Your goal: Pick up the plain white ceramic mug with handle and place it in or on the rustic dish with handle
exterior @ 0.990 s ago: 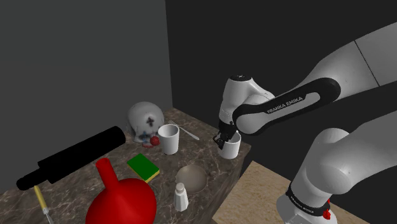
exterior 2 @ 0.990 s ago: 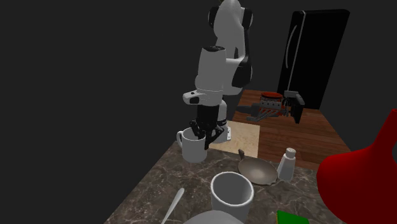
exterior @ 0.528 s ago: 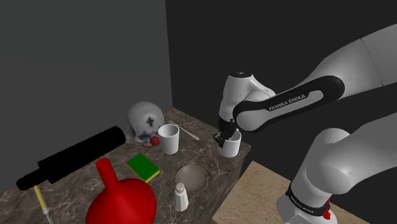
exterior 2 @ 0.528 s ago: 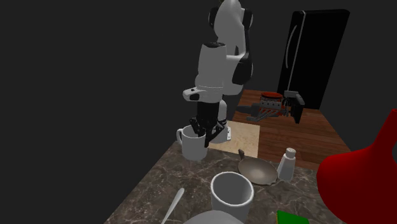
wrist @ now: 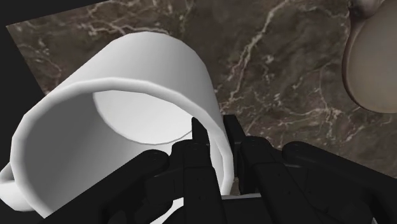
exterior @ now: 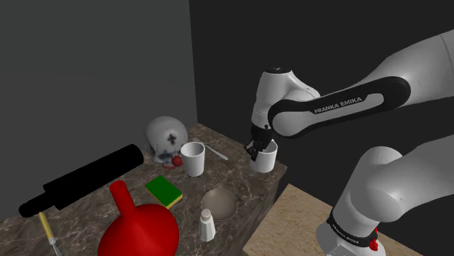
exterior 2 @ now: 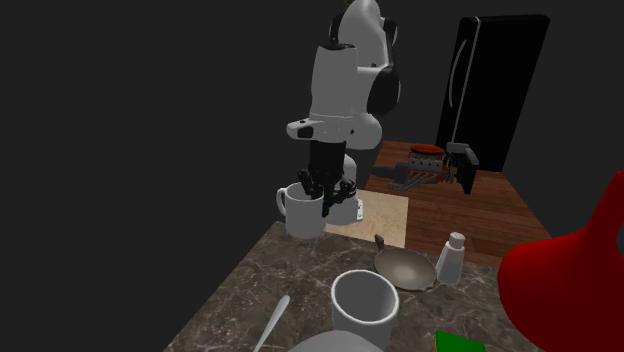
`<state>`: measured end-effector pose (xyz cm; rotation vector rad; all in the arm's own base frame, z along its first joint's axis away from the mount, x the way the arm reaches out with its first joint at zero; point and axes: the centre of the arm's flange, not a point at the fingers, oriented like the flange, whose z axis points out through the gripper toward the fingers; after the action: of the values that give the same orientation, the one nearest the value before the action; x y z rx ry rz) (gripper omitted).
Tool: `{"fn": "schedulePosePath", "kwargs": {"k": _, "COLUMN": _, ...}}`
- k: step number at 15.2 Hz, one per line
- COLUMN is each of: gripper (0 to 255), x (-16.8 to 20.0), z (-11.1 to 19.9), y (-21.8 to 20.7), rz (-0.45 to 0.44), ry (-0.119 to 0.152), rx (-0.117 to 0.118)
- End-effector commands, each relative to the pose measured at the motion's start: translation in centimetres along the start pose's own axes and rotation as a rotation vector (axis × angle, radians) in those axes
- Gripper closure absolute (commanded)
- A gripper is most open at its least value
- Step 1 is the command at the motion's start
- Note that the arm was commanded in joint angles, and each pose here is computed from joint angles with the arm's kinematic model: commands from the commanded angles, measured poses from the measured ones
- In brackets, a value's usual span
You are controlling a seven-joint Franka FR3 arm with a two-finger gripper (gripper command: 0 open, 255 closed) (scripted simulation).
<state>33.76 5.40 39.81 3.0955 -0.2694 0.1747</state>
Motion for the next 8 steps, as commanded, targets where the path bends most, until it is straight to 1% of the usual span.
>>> {"fn": "schedulePosePath", "kwargs": {"k": 1, "gripper": 255, "x": 0.0, "z": -1.1, "y": 0.1, "rz": 0.0, "ry": 0.0, "rx": 0.0}}
{"fn": "schedulePosePath", "kwargs": {"k": 8, "gripper": 255, "x": 0.5, "z": -4.8, "y": 0.2, "rz": 0.0, "ry": 0.0, "rx": 0.0}}
